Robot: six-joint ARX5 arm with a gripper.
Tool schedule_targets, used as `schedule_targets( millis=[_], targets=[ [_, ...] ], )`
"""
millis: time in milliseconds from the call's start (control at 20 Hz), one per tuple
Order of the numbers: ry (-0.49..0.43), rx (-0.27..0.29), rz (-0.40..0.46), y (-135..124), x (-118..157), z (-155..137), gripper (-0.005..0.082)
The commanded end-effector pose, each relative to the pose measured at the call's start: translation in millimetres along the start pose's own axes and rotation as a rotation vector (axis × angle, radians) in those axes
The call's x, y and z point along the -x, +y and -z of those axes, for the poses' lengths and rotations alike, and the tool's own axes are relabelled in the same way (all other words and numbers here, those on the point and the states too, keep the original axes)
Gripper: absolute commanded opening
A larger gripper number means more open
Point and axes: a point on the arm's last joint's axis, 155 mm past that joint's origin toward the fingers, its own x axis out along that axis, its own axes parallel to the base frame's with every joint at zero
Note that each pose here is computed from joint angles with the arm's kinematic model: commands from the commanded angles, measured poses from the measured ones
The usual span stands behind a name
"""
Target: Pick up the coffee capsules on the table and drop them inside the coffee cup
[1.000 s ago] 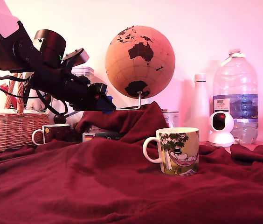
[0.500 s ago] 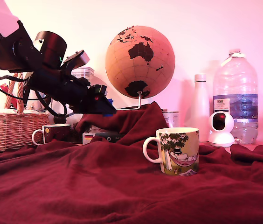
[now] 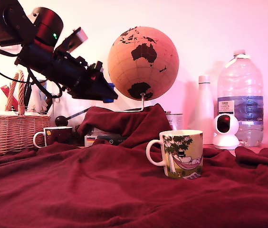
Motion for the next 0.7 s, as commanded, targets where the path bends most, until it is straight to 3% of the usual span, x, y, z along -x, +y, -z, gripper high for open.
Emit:
schedule_targets(
  millis=[0, 350, 650],
  targets=[
    [0.013, -0.008, 0.025, -12.8, -0.5, 7.3, 0.0157],
    [0.041, -0.019, 0.076, -45.6, -4.8, 19.1, 0.0157],
    [-0.002, -0.033, 0.076, -69.7, 27.4, 16.7, 0.0157]
  ],
)
